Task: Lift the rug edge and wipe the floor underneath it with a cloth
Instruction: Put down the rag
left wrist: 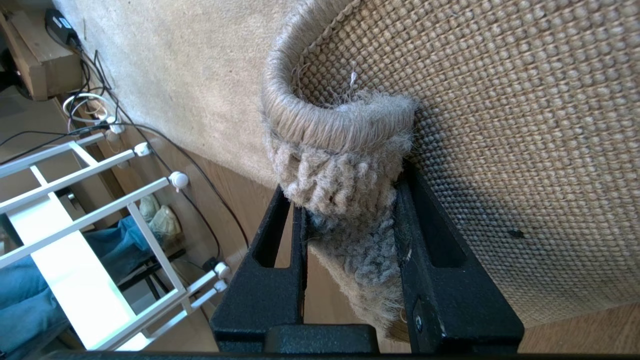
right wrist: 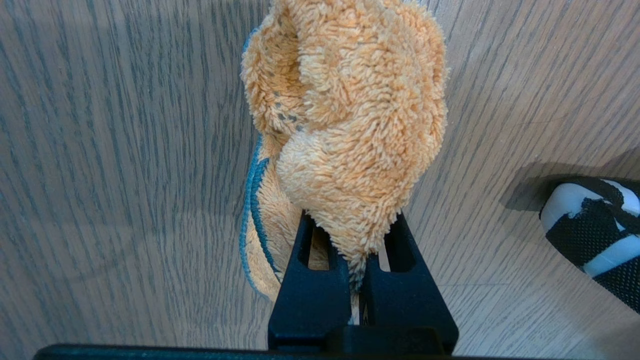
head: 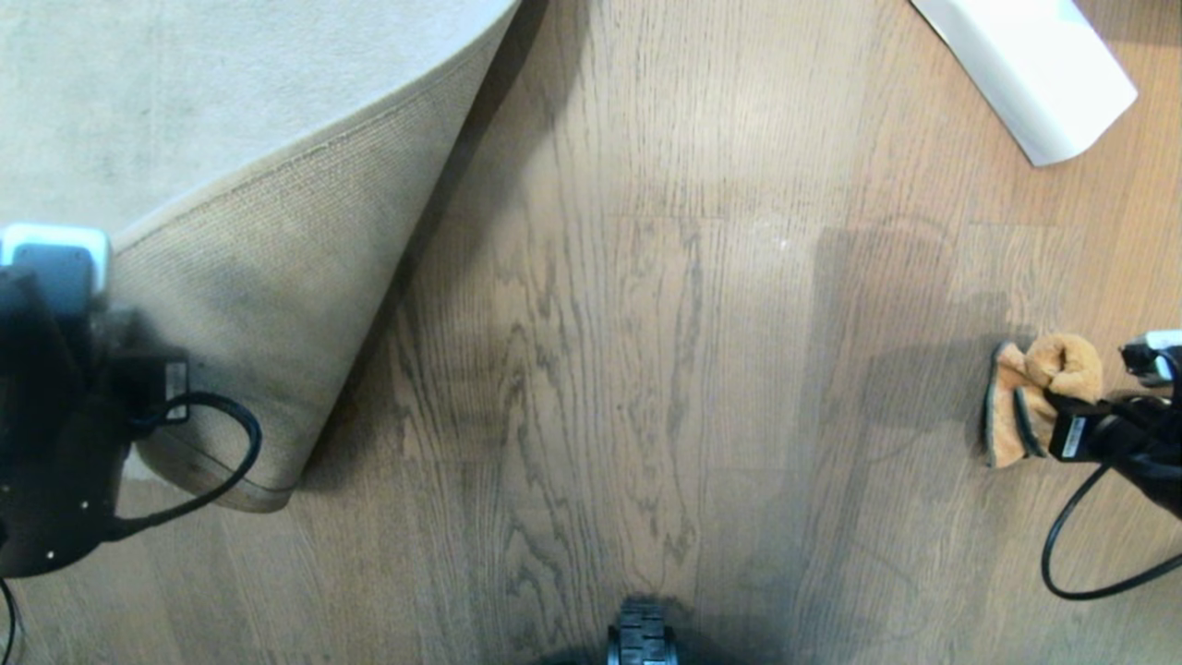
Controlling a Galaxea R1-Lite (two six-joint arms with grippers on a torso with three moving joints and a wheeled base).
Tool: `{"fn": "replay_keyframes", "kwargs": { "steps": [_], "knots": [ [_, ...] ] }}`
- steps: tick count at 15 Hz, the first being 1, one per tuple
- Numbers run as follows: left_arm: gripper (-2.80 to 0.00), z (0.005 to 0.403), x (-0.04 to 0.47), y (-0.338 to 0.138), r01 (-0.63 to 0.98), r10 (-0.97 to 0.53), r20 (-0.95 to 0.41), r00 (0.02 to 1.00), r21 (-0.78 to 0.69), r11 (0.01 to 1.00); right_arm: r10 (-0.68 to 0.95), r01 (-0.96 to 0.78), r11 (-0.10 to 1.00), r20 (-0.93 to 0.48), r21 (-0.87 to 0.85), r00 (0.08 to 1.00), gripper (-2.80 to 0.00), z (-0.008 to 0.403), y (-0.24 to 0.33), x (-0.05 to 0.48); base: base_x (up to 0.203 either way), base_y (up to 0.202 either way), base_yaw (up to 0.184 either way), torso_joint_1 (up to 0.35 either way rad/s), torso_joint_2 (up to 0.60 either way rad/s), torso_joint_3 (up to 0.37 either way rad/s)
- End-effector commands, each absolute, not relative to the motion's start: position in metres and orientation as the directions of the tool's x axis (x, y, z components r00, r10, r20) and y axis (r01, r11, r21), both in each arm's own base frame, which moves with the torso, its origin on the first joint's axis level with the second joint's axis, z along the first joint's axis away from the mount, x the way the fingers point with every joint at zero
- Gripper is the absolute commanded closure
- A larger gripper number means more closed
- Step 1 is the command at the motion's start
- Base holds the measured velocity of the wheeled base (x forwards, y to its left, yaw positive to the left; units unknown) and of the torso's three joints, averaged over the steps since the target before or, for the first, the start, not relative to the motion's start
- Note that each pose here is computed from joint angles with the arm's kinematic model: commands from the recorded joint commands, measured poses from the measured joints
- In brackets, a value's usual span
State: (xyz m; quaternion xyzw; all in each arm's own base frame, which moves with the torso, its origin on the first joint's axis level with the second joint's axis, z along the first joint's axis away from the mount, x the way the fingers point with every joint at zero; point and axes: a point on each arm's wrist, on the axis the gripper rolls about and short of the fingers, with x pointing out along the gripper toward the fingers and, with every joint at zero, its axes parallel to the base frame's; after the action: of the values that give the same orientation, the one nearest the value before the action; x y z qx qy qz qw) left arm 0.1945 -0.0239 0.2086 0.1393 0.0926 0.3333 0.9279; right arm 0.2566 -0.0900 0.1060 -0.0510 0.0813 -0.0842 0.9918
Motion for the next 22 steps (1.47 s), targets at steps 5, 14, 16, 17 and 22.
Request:
{"fn": "replay_keyframes", "kwargs": {
  "steps": [5,14,16,17,22],
  "knots": [
    [0.00,0.2086,0.1949,-0.0239,-0.597,0.648,-0.077,0.757,0.320,0.736,-0.153,0.136,0.984,-0.155,-0.113,0.976,0.00,0.0995,-0.0897,0.2575,0.000,0.000,0.000,0.000,0.00,0.000],
    [0.00,0.2078,0.1963,-0.0243,-0.595,0.647,-0.080,0.758,0.323,0.736,-0.150,0.133,0.985,-0.162,-0.112,0.975,-2.80,0.0978,-0.0893,0.2575,0.000,0.000,0.000,0.000,0.00,0.000],
    [0.00,0.2078,0.1963,-0.0243,-0.595,0.647,-0.080,0.758,0.323,0.736,-0.150,0.132,0.985,-0.165,-0.111,0.975,-2.80,0.0967,-0.0895,0.2580,0.000,0.000,0.000,0.000,0.00,0.000],
    [0.00,0.2078,0.1963,-0.0243,-0.595,0.647,-0.080,0.758,0.323,0.736,-0.150,0.133,0.985,-0.162,-0.112,0.975,-2.80,0.0970,-0.0895,0.2580,0.000,0.000,0.000,0.000,0.00,0.000],
    [0.00,0.2078,0.1963,-0.0243,-0.595,0.647,-0.080,0.758,0.323,0.736,-0.145,0.129,0.985,-0.142,-0.112,0.979,-2.80,0.0995,-0.0891,0.2574,0.000,0.000,0.000,0.000,0.00,0.000]
  ]
}}
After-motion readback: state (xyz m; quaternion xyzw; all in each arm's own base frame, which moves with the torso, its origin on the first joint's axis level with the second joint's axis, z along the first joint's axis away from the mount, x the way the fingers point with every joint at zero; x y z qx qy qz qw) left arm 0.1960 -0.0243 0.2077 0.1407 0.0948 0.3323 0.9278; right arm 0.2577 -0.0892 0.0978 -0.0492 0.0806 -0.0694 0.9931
